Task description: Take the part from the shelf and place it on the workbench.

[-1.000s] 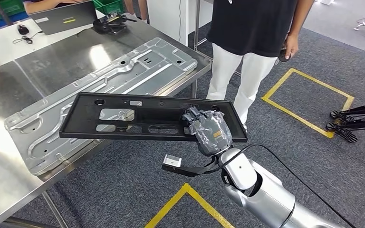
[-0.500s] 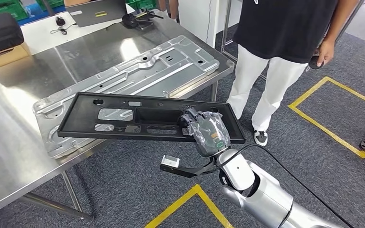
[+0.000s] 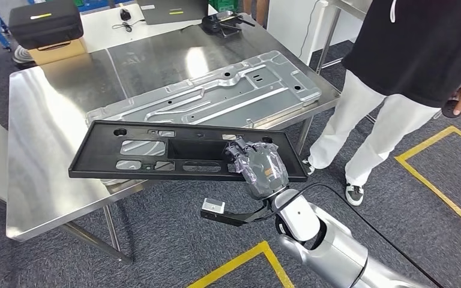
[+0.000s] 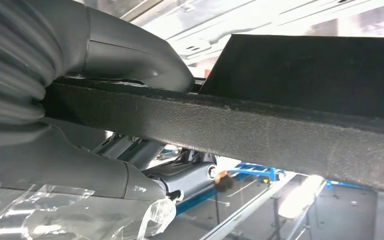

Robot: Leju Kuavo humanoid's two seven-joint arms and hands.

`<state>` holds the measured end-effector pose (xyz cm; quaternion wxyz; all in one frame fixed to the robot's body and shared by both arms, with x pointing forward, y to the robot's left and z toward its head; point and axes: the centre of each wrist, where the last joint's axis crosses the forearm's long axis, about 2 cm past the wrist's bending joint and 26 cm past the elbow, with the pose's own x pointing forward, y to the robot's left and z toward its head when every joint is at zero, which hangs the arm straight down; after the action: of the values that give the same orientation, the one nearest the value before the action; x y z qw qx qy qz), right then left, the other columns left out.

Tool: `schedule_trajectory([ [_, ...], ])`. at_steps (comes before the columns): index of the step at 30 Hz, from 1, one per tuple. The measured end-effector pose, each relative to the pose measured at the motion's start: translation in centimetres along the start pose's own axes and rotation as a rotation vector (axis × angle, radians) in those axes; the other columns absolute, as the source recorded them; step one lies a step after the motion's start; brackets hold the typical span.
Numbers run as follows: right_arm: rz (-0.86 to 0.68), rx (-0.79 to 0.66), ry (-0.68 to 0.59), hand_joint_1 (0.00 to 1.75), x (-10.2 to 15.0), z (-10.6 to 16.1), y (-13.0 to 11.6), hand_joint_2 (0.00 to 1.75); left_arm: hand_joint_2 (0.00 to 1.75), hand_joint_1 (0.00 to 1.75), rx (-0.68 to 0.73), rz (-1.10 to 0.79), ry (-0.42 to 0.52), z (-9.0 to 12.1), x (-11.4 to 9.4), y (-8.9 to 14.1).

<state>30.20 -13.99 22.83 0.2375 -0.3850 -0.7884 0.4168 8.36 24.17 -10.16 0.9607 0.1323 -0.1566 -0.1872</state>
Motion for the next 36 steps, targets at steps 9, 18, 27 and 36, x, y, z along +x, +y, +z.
schedule_trajectory([
  [9, 0.003, -0.002, 0.000, 1.75, -0.07, -0.20, -0.02, 1.75, 1.75, 0.00, 0.003, 0.000, 0.001, -0.05, -0.05, 0.15],
  [18, -0.004, 0.003, 0.000, 1.75, -0.07, -0.25, -0.01, 1.75, 1.75, 0.00, 0.005, 0.002, 0.009, -0.08, -0.04, 0.22],
  [27, -0.001, 0.003, -0.012, 1.75, 0.00, -0.49, -0.10, 1.75, 1.75, 0.00, -0.007, 0.026, 0.071, 0.00, -0.34, 0.03],
  [36, -0.001, 0.008, -0.012, 1.75, 0.13, -0.47, 0.05, 1.75, 1.75, 0.00, -0.019, 0.033, 0.084, 0.02, -0.41, -0.06],
])
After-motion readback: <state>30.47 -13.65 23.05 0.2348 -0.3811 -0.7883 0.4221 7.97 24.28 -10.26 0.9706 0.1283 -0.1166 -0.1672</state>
